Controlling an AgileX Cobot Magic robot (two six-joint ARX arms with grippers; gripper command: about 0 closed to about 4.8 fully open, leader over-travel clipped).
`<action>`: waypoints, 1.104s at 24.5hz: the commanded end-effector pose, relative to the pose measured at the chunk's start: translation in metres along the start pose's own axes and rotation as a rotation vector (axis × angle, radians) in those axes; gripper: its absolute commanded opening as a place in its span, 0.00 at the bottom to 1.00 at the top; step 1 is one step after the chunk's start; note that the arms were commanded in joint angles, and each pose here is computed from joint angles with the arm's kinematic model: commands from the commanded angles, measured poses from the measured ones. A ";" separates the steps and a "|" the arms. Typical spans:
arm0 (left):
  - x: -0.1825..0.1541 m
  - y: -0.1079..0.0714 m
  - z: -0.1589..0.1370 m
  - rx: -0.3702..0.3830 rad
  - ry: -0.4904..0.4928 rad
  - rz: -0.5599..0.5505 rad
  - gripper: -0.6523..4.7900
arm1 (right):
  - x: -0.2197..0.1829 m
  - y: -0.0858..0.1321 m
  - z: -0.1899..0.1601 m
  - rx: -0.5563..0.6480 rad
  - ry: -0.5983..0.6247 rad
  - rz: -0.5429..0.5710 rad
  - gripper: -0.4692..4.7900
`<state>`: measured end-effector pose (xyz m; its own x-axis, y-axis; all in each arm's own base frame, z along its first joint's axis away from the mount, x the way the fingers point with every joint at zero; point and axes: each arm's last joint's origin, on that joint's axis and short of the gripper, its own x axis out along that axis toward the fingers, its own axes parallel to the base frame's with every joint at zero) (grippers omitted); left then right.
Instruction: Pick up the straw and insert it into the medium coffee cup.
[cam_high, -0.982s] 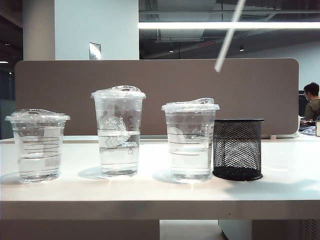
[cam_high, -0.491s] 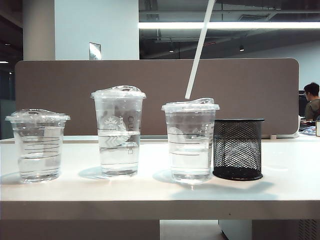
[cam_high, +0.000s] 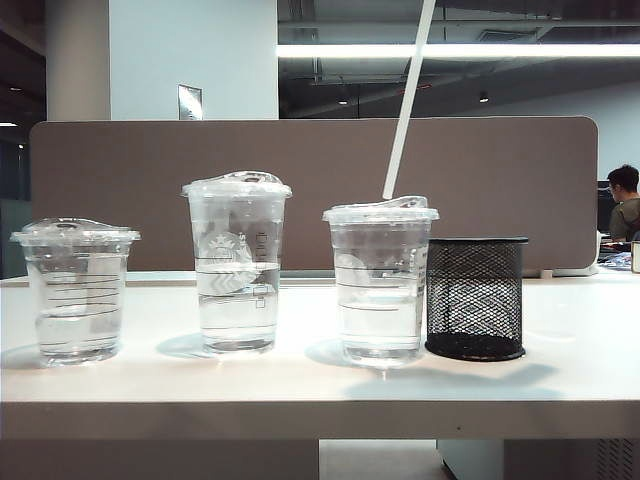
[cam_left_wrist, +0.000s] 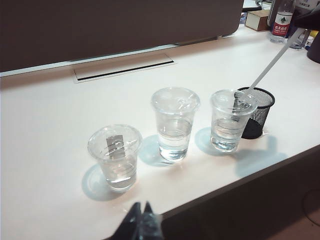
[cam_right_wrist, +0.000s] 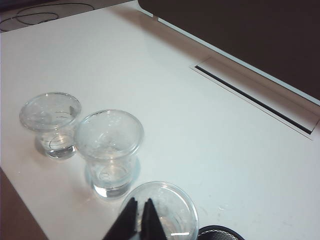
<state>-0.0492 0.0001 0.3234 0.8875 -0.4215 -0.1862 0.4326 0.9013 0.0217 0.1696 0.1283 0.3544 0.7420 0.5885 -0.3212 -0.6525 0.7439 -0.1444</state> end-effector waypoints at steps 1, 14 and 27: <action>0.000 0.000 0.002 0.010 -0.011 0.006 0.11 | -0.005 -0.002 0.007 -0.012 -0.006 -0.019 0.12; 0.000 0.000 0.002 0.009 -0.011 0.006 0.11 | -0.008 -0.002 0.006 -0.019 0.068 -0.023 0.12; 0.000 0.000 0.002 0.009 -0.011 0.006 0.11 | 0.058 0.000 -0.012 -0.018 0.185 0.005 0.69</action>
<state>-0.0491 0.0001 0.3234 0.8874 -0.4214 -0.1869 0.4330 0.9011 0.0241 0.2084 0.1563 0.3201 0.6811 0.5065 -0.5288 -0.6639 0.7318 -0.1540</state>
